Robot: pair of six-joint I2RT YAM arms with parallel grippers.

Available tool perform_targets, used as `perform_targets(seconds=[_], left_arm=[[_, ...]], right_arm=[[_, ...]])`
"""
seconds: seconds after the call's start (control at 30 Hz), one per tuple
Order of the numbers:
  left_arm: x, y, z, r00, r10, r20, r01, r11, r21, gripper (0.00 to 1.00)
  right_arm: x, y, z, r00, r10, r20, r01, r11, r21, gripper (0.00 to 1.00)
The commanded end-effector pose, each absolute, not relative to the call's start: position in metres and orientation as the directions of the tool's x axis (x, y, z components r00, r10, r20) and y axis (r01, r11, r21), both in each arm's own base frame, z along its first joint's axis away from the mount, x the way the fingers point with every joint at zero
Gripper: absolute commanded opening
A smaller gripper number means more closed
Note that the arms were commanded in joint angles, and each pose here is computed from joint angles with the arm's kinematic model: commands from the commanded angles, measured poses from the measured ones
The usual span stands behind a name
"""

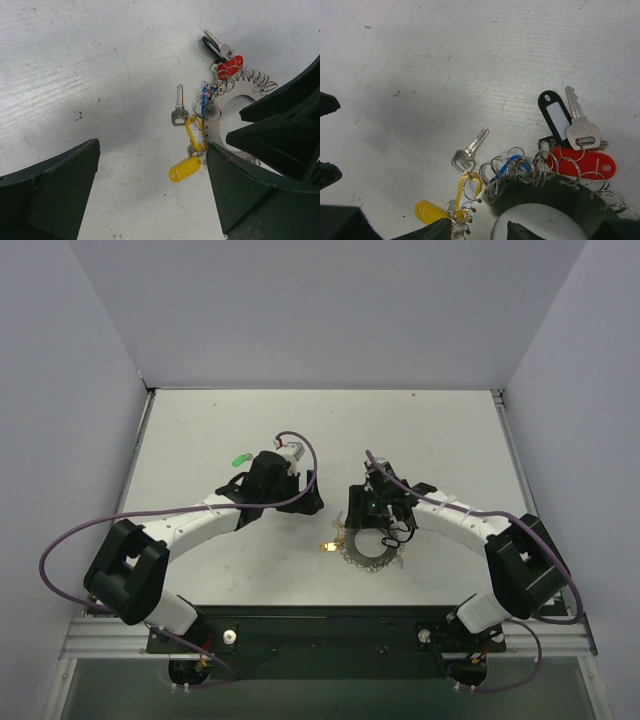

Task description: Put the keys on the keyring

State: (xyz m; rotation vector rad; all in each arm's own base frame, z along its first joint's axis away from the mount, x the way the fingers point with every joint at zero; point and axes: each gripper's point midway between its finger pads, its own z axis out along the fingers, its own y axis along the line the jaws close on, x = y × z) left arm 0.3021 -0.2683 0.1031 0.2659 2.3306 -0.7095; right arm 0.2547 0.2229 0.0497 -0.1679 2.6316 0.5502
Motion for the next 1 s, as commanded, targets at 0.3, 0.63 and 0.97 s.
perform_targets(seconds=[0.3, 0.63, 0.97], left_arm=[[0.311, -0.256, 0.111, -0.722, -0.005, -0.692, 0.349, 0.861, -0.370, 0.98], [0.311, -0.255, 0.111, -0.721, -0.002, -0.693, 0.349, 0.863, -0.366, 0.98], [0.311, -0.254, 0.112, -0.719, 0.000, -0.695, 0.350, 0.864, -0.362, 0.98]], right_arm=[[0.280, 0.225, 0.046, -0.892, 0.008, -0.452, -0.160, 0.929, 0.333, 0.31], [0.287, 0.232, 0.040, -0.900, -0.001, -0.437, -0.165, 0.926, 0.338, 0.24], [0.288, 0.232, 0.034, -0.902, -0.004, -0.432, -0.163, 0.929, 0.331, 0.09]])
